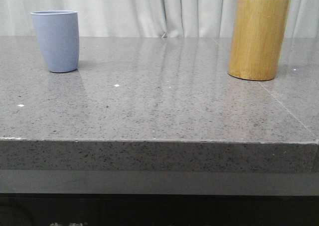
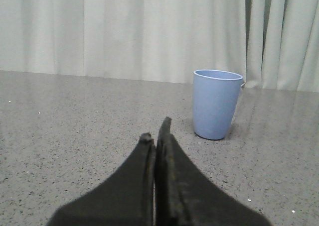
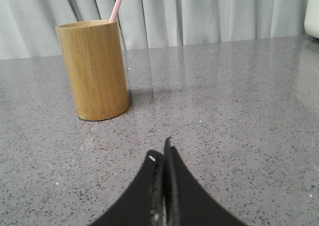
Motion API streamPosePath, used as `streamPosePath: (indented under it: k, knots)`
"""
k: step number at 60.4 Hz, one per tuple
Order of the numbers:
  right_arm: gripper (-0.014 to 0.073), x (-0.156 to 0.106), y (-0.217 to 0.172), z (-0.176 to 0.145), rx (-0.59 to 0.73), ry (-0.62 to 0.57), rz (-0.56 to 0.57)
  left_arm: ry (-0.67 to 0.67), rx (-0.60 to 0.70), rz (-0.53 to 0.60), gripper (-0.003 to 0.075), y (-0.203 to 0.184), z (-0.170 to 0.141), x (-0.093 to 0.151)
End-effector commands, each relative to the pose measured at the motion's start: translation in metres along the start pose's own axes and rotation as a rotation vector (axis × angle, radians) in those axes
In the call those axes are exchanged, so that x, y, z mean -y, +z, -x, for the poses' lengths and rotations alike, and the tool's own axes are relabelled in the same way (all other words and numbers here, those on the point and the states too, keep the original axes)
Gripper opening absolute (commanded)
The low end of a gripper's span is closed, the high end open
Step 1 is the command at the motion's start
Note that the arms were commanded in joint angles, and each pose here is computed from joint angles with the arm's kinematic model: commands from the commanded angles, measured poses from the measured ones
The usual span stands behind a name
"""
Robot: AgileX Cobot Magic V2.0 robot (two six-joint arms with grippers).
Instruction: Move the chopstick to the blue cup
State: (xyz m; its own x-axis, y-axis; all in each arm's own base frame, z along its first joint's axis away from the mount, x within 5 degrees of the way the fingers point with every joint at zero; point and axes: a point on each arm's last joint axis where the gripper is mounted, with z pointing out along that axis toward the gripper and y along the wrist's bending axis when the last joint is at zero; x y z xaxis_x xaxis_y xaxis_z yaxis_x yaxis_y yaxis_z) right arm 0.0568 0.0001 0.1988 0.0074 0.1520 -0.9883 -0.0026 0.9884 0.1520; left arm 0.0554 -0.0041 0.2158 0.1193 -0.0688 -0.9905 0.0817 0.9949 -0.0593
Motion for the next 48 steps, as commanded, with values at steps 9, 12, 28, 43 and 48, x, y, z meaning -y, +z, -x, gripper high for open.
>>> streamPosePath:
  k: [9,12,28,43,48]
  knots:
    - [-0.0068,-0.005,-0.007,0.031,0.119,-0.008,0.013,-0.010,0.174,-0.013,-0.0019,-0.006,0.039,0.002]
    - [-0.0068,-0.006,-0.010,0.042,0.126,-0.008,0.015,-0.010,0.183,-0.016,-0.0019,-0.008,0.052,0.003]
    - [-0.0068,-0.017,-0.026,0.115,0.137,-0.041,0.010,-0.008,0.160,-0.029,-0.0019,-0.010,0.124,0.009]
    - [-0.0068,-0.024,-0.011,0.169,0.014,-0.064,-0.019,-0.005,-0.022,-0.032,-0.0019,0.014,0.165,0.013]
    - [-0.0068,-0.026,0.001,0.179,-0.062,-0.064,-0.030,-0.004,-0.091,-0.031,-0.0019,0.025,0.167,0.013]
